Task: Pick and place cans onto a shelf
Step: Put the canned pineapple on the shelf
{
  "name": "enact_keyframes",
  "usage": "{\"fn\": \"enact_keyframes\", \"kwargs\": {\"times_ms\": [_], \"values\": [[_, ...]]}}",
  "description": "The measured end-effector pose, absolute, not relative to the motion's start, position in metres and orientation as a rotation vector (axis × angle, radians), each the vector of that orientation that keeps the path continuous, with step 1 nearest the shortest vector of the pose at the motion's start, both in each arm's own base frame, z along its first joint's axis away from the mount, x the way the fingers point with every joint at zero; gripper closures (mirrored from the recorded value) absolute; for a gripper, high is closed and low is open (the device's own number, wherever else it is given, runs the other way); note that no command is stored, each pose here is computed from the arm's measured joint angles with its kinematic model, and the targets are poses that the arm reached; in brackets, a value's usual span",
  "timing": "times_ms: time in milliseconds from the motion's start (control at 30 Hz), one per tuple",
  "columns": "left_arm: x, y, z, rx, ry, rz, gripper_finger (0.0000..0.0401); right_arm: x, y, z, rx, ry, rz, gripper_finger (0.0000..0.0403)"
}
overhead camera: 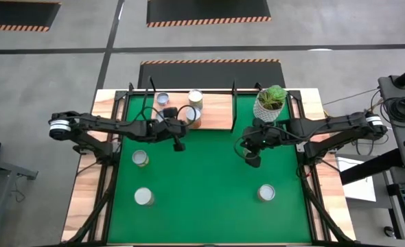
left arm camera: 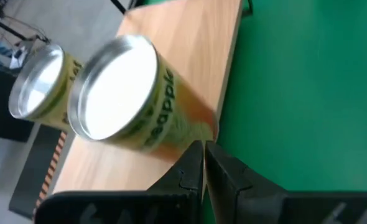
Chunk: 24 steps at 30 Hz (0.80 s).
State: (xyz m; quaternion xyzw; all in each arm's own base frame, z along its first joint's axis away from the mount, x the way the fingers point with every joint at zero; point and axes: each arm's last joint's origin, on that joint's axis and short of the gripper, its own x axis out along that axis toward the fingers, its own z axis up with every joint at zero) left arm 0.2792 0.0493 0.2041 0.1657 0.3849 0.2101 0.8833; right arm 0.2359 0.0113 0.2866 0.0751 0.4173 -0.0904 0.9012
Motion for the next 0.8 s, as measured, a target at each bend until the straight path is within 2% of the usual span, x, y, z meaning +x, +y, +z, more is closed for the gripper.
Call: {"fn": "enact_keyframes", "kwargs": {"times_ms": [800], "values": [[0.289, 0.063, 0.195, 0.330, 0.771, 0.484, 0.0401, 0.238, 0.011, 0.287, 0.163, 0.840, -0.187, 0.0394]]}}
